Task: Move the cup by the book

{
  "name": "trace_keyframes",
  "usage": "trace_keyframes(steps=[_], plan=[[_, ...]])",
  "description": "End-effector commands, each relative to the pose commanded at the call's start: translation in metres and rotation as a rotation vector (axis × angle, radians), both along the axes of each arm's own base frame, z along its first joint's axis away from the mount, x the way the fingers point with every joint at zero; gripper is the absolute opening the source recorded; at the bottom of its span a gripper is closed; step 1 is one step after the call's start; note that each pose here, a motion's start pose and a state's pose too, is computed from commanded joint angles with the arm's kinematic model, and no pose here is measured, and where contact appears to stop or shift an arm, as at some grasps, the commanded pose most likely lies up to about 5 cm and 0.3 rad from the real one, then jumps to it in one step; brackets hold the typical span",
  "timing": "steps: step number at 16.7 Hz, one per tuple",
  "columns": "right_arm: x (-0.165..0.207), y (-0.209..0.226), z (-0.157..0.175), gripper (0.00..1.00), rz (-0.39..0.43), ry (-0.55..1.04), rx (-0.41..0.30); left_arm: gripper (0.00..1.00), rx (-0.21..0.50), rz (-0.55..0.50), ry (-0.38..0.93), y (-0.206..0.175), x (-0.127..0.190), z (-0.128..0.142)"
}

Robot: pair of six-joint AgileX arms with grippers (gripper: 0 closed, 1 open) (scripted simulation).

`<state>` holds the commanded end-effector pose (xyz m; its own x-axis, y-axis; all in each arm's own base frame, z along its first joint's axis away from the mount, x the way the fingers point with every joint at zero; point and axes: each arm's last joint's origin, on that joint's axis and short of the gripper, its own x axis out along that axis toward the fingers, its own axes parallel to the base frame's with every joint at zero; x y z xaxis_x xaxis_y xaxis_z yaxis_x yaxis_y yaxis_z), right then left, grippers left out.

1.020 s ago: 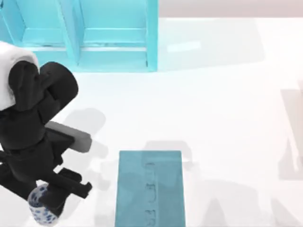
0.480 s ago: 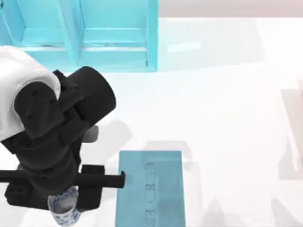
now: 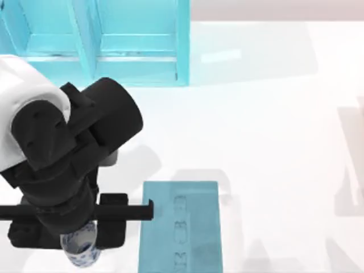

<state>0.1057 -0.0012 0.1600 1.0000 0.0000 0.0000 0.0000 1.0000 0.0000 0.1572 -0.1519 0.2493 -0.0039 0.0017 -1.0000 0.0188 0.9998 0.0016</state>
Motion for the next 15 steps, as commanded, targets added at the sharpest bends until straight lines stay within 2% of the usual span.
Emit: trace_keyframes(steps=[3,10,14,15], plan=[[0.000,0.000,0.000,1.00,0.000,0.000,0.000,0.00,0.003,0.006,-0.002,0.000,0.001,-0.010],[0.000,0.000,0.000,1.00,0.000,0.000,0.000,0.00,-0.006,-0.001,-0.008,0.000,0.000,-0.062],[0.000,0.000,0.000,1.00,0.000,0.000,0.000,0.00,-0.005,-0.001,-0.007,0.000,-0.001,-0.063],[0.000,0.000,0.000,1.00,0.000,0.000,0.000,0.08,-0.005,-0.001,-0.007,0.000,-0.001,-0.063]])
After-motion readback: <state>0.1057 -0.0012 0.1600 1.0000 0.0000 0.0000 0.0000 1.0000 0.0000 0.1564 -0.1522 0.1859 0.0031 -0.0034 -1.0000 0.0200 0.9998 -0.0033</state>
